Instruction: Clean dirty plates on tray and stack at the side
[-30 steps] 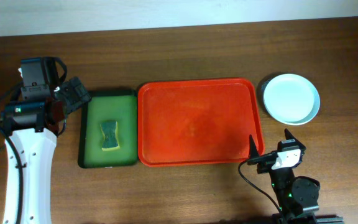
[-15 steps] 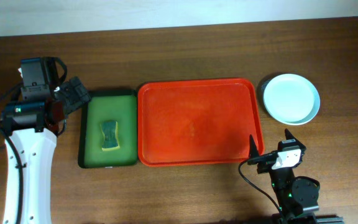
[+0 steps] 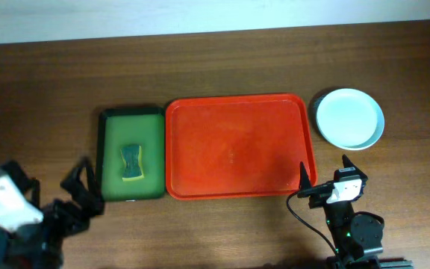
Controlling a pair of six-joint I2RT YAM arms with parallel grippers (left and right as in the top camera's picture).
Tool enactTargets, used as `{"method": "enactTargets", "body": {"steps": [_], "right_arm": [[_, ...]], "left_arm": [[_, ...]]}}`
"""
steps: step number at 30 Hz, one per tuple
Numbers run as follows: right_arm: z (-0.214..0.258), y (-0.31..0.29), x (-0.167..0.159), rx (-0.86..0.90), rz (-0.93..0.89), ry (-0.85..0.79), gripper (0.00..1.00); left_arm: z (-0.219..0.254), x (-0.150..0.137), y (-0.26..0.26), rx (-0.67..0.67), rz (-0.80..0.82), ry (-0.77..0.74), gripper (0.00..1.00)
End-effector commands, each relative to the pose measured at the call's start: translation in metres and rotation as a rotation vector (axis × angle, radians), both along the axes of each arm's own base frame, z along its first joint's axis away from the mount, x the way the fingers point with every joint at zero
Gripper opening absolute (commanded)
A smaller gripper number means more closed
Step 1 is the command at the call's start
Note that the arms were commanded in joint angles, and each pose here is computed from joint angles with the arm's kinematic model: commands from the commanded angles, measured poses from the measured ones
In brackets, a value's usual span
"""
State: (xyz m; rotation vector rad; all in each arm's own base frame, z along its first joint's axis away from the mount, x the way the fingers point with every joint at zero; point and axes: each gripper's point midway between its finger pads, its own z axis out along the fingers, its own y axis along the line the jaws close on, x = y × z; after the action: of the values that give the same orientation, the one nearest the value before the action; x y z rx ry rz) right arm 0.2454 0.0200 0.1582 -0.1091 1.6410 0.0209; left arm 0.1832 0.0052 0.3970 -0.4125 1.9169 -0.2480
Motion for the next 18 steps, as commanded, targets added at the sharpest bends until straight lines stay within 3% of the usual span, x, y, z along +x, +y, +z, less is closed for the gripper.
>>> {"method": "enactTargets", "body": {"steps": [1, 3, 6, 11, 15, 18], "right_arm": [[-0.003, -0.004, 0.000, 0.007, -0.022, 0.005, 0.98], [-0.003, -0.004, 0.000, 0.007, -0.022, 0.005, 0.98], [-0.003, -0.004, 0.000, 0.007, -0.022, 0.005, 0.98], [-0.003, -0.004, 0.000, 0.007, -0.022, 0.005, 0.98], [-0.003, -0.004, 0.000, 0.007, -0.022, 0.005, 0.98], [-0.003, -0.004, 0.000, 0.007, -0.022, 0.005, 0.98]], "left_arm": [[-0.014, -0.028, -0.015, -0.023, -0.076, -0.016, 0.99], [-0.018, -0.035, -0.018, -0.017, -0.099, -0.072, 0.99], [0.026, -0.036, -0.021, -0.005, -0.119, -0.415, 0.99], [0.052, -0.048, -0.029, 0.007, -0.166, -0.774, 0.99], [0.022, -0.032, -0.032, 0.011, -0.186, -0.829, 0.99], [-0.017, -0.016, -0.033, 0.008, -0.186, -0.789, 0.99]]}}
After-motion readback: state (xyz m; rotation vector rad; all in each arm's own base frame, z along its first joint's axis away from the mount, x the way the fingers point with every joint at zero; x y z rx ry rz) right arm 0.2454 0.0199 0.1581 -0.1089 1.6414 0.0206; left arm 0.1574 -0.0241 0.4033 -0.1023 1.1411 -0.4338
